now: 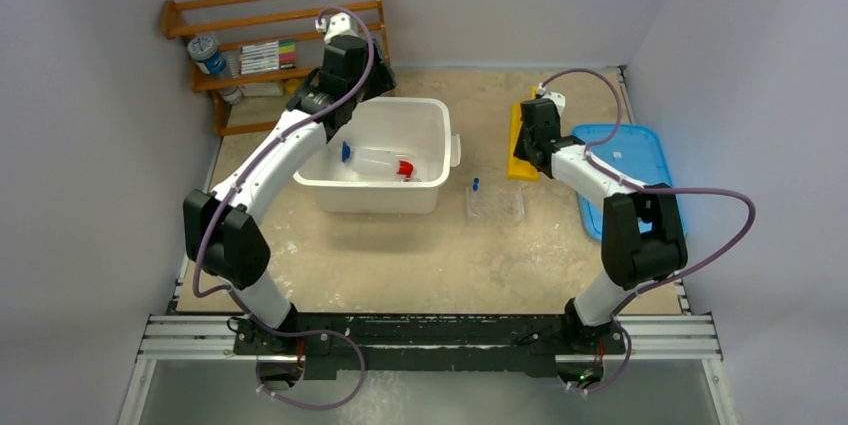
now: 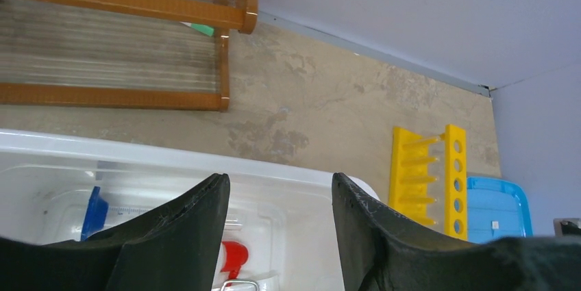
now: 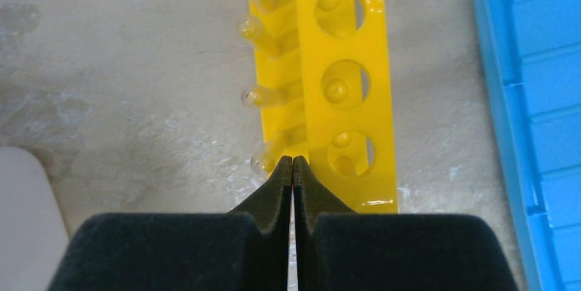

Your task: Organize the chemistry lab equipment

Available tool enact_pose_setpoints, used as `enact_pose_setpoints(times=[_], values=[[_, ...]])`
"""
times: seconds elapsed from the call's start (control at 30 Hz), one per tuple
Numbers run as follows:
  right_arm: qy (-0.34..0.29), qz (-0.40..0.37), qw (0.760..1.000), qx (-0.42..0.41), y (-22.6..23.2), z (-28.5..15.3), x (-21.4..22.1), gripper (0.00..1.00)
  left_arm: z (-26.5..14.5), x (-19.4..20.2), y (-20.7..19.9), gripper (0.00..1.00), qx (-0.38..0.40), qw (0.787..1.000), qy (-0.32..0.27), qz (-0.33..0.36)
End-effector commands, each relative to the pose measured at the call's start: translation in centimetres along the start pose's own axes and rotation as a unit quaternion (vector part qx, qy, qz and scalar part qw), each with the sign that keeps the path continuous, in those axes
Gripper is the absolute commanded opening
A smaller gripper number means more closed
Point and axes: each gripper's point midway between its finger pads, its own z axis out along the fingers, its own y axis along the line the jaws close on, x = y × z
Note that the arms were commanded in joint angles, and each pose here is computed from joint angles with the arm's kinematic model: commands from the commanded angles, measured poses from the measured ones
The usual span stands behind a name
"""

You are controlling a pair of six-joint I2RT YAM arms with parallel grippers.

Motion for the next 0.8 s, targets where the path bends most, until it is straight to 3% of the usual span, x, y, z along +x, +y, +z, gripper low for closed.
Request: enact_pose_setpoints(times=[0.0,0.3,0.57,0.7,0.77], values=[[-0.016,0.018,0.998,0.052,-3.1,-0.4,-1.4,0.01,-1.7,-2.9,0.3,0.56,0.009,0.999,-0.036,-0.005],[-0.027,0.029,0.995,0.094,-6.9,-0.4,-3.0,0.03,-2.2,-3.1,0.2,0.56,0.013,0.999,-0.038,-0.006],[-0.060,0.016,0.998,0.025,-5.1,-3.1,-5.8,0.06,-2.6,-3.3,0.2,0.56,0.017,0.999,-0.039,-0.005],[-0.104,0.020,0.993,-0.048,-2.8,-5.5,-8.7,0.16,-3.1,-3.3,0.0,0.56,0.022,0.999,-0.036,-0.005],[-0.116,0.025,0.992,-0.049,-2.6,-5.4,-10.0,0.31,-3.3,-3.3,0.2,0.56,0.020,0.999,-0.034,-0.001]])
